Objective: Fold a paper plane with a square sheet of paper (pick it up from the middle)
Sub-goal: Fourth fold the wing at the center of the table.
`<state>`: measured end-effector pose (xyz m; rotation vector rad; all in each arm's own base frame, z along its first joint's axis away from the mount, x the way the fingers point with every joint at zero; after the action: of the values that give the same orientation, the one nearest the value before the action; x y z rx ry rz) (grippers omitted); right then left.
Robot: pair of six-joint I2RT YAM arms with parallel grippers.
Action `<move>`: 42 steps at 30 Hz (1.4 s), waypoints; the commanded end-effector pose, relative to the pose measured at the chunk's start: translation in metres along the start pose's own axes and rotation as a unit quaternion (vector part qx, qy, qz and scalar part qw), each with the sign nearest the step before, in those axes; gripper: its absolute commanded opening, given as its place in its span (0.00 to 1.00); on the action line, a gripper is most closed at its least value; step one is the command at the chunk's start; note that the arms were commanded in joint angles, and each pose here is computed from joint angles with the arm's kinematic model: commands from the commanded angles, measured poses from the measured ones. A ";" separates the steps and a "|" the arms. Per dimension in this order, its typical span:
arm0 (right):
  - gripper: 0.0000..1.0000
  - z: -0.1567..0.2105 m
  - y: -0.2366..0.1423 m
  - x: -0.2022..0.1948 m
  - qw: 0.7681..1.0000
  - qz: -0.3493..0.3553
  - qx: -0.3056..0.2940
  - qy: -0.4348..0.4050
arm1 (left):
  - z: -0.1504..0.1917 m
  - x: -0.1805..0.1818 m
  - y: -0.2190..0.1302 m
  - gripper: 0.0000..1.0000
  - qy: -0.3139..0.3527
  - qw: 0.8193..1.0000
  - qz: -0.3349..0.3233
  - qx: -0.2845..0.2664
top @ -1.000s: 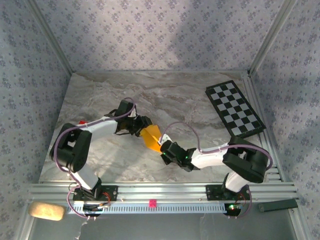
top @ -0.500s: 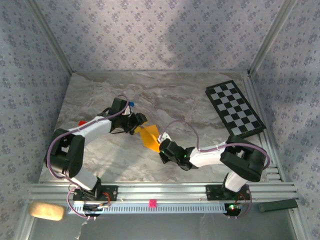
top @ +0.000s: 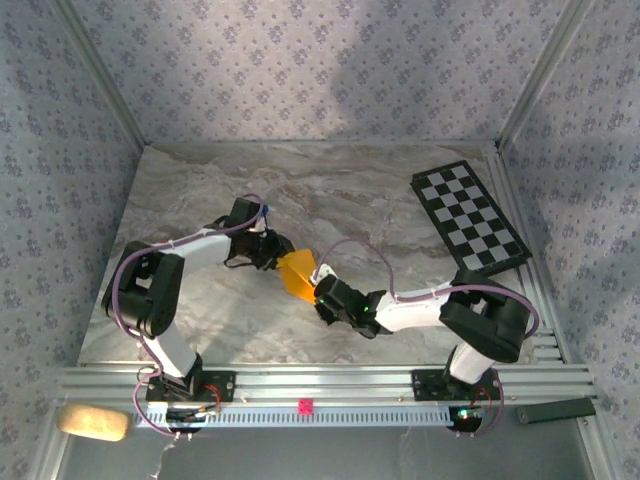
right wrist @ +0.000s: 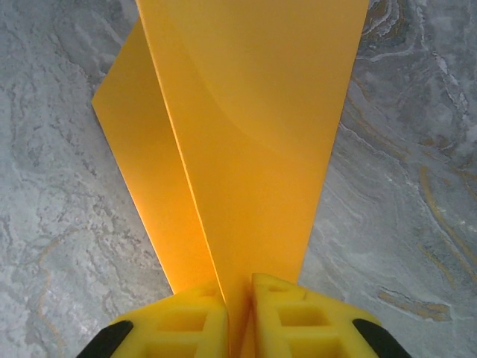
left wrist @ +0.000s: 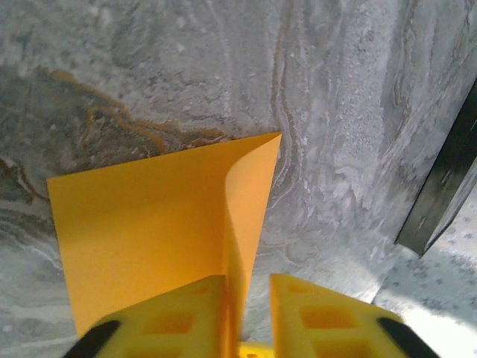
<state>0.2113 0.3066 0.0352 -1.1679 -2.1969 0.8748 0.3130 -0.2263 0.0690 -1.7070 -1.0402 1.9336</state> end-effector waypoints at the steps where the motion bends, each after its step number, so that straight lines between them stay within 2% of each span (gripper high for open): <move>1: 0.16 -0.009 -0.007 0.000 1.000 0.005 0.005 -0.015 | -0.004 -0.009 0.000 0.14 0.005 1.000 0.011 0.000; 7: 0.18 -0.005 -0.010 -0.002 0.999 0.014 0.017 -0.027 | -0.005 -0.009 -0.002 0.07 0.005 1.000 0.010 -0.002; 19: 0.19 -0.012 -0.009 0.006 1.000 0.000 -0.001 -0.028 | -0.003 -0.009 -0.001 0.06 0.003 1.000 0.012 0.000; 32: 0.07 -0.002 -0.006 0.004 1.000 0.000 0.014 -0.022 | -0.004 -0.012 -0.002 0.07 0.003 1.000 0.016 -0.001; 35: 0.05 -0.001 -0.004 0.005 1.000 -0.008 0.019 -0.008 | -0.005 -0.012 -0.003 0.11 0.005 1.000 0.016 -0.004; 42: 0.03 0.003 0.002 0.006 0.997 -0.042 0.039 0.047 | -0.010 -0.011 -0.019 0.43 0.024 0.999 -0.009 -0.027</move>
<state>0.2115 0.3110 0.0412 -1.0930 -2.1611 0.8688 0.3153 -0.2247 0.0707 -1.7098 -1.0573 1.9164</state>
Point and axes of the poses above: each hand's point on the last joint's axis, 136 mm out from that joint toward the fingers, its own y axis out along the fingers, its own x axis along the line the jaws close on, z = x × y, the point moved 1 cm from there along -y, back along the fingers, and after that the axes turned 10 degrees about y, right-handed, at the moved point
